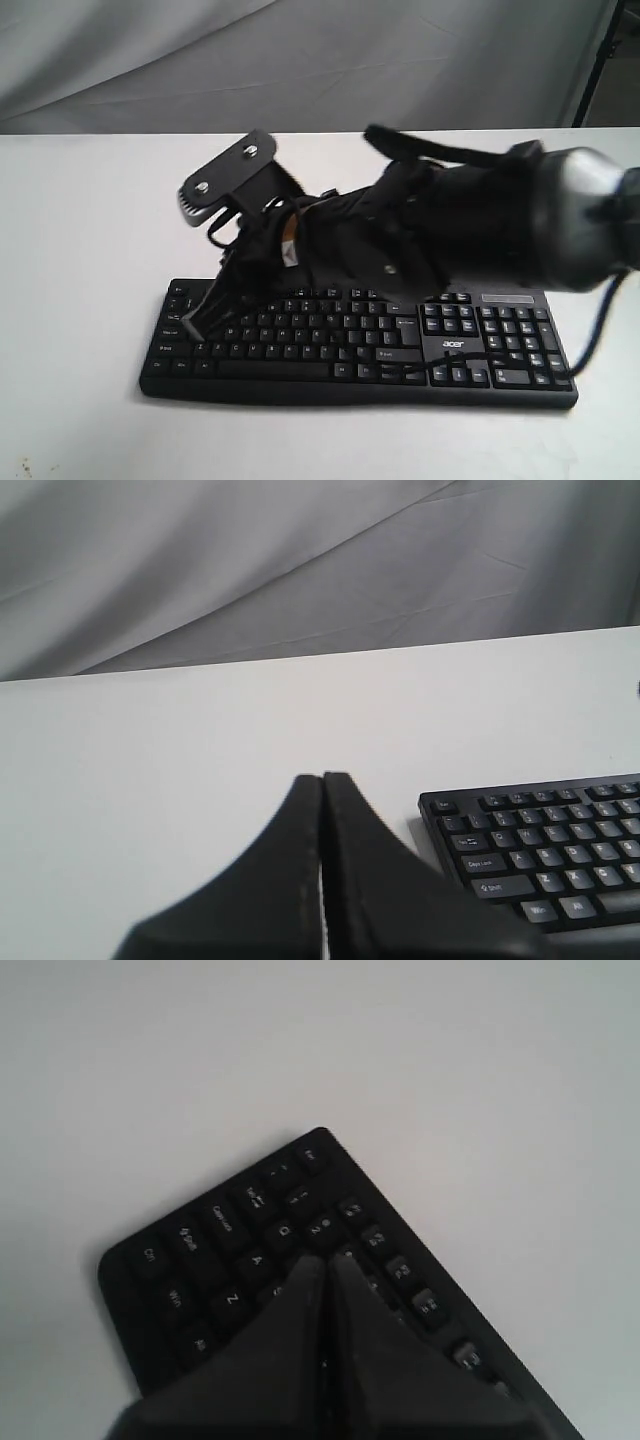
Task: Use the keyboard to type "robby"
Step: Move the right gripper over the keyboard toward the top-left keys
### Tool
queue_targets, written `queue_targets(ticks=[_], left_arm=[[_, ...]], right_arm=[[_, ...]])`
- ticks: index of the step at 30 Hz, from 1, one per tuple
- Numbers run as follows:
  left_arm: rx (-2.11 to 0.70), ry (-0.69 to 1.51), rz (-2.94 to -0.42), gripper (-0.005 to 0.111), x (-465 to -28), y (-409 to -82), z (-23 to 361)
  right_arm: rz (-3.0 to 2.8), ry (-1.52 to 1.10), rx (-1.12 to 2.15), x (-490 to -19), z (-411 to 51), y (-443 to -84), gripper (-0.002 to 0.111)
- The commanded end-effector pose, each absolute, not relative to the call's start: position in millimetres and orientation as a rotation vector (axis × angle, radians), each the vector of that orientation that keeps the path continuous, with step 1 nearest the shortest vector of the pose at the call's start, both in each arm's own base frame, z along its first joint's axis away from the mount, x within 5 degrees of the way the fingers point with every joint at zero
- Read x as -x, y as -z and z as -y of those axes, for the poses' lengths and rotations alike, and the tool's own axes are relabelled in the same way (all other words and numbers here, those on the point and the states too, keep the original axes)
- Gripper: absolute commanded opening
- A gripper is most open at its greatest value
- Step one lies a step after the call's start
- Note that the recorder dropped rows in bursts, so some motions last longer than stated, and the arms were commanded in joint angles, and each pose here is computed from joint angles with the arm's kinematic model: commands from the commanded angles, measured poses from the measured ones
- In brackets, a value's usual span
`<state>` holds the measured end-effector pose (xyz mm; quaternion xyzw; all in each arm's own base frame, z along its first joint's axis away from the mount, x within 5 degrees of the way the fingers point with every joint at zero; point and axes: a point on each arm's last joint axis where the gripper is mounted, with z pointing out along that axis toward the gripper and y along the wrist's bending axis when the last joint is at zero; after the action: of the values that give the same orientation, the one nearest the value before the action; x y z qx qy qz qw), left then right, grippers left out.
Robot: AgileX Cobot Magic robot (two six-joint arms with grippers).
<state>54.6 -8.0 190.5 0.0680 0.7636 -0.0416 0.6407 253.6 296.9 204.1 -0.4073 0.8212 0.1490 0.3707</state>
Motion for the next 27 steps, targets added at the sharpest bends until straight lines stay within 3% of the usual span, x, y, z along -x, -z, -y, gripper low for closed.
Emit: queue_targets(ticks=[1, 12, 27], left_arm=[[-0.161, 0.098, -1.734, 0.0, -54.5, -189.9, 8.3], [-0.161, 0.098, -1.734, 0.0, -54.5, -189.9, 8.3], [-0.161, 0.098, -1.734, 0.0, -54.5, -189.9, 8.3]], right_arm=[[-2.088, -0.363, 1.121, -265.9, -322.9, -177.5, 0.0], [-2.164, -0.316, 1.122, -280.6, -315.5, -143.1, 0.0], [-2.193, -0.33, 1.071, -287.5, -312.4, -132.6, 0.0]])
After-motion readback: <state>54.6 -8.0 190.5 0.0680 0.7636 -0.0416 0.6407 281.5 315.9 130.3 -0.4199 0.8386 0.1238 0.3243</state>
